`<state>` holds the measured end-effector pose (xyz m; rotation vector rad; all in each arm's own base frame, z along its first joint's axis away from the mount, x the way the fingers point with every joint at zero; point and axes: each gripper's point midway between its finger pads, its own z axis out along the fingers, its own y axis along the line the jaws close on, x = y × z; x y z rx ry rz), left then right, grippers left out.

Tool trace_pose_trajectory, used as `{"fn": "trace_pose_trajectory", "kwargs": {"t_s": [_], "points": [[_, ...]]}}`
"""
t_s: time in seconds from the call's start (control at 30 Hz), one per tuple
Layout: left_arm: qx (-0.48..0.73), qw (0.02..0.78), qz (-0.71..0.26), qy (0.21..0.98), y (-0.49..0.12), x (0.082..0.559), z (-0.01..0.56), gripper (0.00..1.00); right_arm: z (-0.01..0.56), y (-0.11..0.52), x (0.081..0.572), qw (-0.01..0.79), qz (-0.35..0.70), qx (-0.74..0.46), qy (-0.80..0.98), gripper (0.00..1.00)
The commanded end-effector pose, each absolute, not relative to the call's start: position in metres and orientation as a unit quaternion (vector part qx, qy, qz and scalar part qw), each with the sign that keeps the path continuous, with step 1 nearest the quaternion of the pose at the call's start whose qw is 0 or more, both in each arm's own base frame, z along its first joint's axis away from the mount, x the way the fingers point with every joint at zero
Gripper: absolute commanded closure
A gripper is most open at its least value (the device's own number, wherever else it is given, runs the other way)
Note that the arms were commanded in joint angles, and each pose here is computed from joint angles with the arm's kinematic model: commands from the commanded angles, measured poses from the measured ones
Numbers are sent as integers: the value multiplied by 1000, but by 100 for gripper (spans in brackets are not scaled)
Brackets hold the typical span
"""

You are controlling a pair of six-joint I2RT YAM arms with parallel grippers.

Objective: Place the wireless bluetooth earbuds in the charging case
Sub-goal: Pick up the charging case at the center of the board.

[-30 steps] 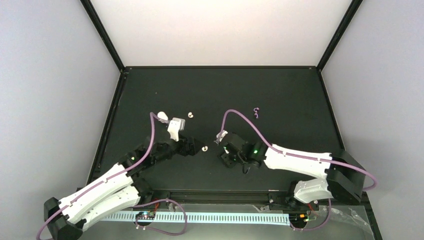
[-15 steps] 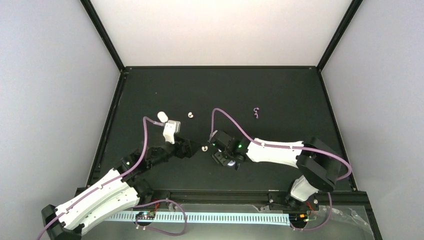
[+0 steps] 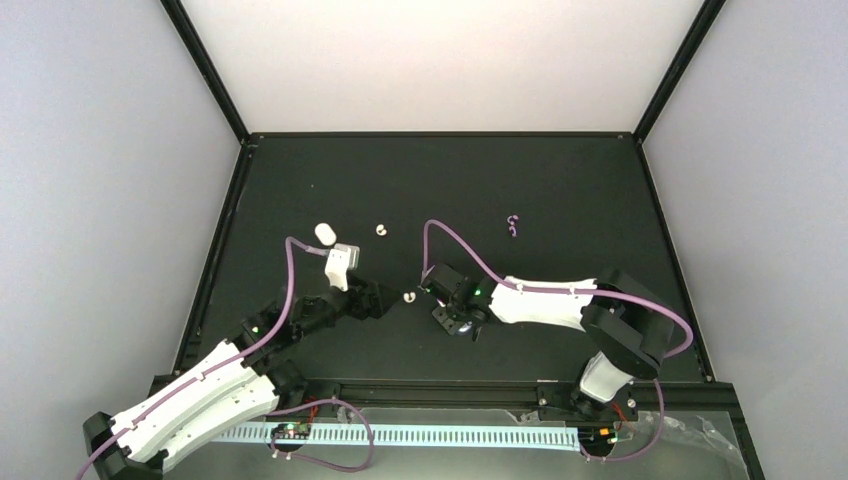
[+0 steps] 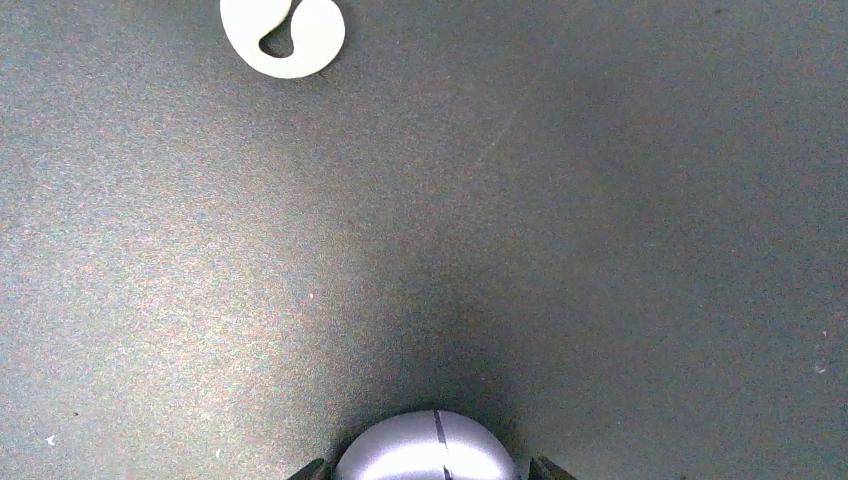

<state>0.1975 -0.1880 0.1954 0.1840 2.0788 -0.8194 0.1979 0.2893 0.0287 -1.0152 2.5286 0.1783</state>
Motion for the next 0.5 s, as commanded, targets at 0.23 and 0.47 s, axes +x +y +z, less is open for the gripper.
{"fn": "trace_pose_trajectory", "kwargs": {"t_s": [0.23, 0.47], "points": [[69, 435, -331, 835, -189, 198, 197, 1, 36, 280, 197, 223, 71, -348, 908, 66], [70, 440, -335, 830, -190, 200, 204, 1, 77, 283, 212, 289, 90, -321, 897, 71]]}}
